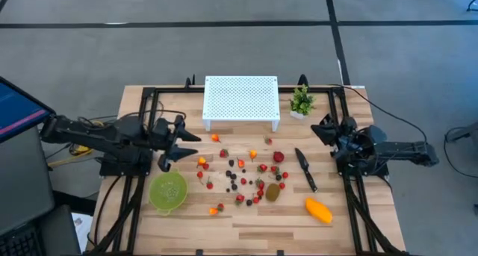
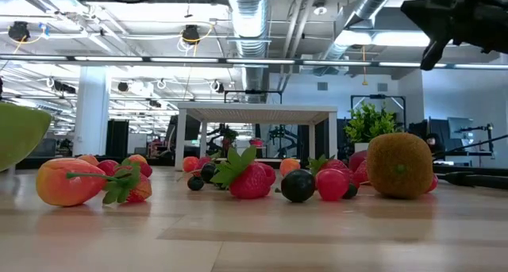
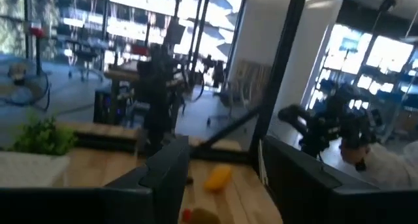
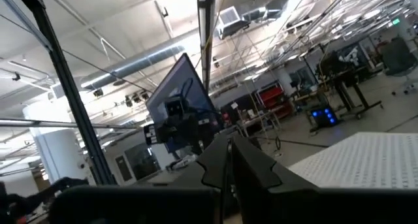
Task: Pick & Place Fruit
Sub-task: Put the green strainer bowl on the shelf
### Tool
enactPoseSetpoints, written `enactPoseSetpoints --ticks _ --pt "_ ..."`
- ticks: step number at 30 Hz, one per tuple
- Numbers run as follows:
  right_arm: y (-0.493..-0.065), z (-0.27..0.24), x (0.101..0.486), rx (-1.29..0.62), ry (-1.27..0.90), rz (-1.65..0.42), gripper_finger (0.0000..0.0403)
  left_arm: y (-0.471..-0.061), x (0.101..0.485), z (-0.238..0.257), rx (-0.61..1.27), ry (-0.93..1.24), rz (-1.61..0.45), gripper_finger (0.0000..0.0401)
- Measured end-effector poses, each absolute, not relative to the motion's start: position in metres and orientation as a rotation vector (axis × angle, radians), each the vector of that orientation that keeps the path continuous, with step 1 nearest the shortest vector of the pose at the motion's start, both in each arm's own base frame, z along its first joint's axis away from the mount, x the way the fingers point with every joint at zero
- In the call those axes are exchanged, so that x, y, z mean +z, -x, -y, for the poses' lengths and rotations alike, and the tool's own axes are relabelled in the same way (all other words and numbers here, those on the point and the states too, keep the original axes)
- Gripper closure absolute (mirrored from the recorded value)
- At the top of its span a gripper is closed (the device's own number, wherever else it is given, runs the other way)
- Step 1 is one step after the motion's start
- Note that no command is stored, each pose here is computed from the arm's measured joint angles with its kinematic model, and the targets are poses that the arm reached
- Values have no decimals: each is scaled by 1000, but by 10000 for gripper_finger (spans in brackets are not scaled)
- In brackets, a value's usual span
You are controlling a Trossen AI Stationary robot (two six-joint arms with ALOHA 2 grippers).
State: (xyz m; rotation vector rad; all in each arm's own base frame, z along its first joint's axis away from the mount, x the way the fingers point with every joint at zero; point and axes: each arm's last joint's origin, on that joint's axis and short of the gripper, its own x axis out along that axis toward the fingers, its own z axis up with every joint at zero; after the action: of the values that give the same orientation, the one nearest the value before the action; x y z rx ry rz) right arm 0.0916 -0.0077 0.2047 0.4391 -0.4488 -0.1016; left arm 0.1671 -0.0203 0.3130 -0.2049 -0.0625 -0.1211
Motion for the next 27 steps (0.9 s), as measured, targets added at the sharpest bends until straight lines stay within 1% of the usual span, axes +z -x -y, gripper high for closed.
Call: enactPoseSetpoints --ticks 6,9,14,19,27 --pt "-96 9 204 -135 -441 411 386 -163 324 20 -101 258 -110 210" --pt "-97 9 217 -141 -440 418 386 -161 324 20 -90 265 -186 210" --pt "-108 10 237 -147 -415 367 386 -159 317 19 -66 318 -295 210" --pt "-130 11 247 -158 -392 257 389 -156 305 19 -35 344 -429 210" --pt "-167 12 238 -194 -405 74 401 -155 287 20 -24 334 -616 210"
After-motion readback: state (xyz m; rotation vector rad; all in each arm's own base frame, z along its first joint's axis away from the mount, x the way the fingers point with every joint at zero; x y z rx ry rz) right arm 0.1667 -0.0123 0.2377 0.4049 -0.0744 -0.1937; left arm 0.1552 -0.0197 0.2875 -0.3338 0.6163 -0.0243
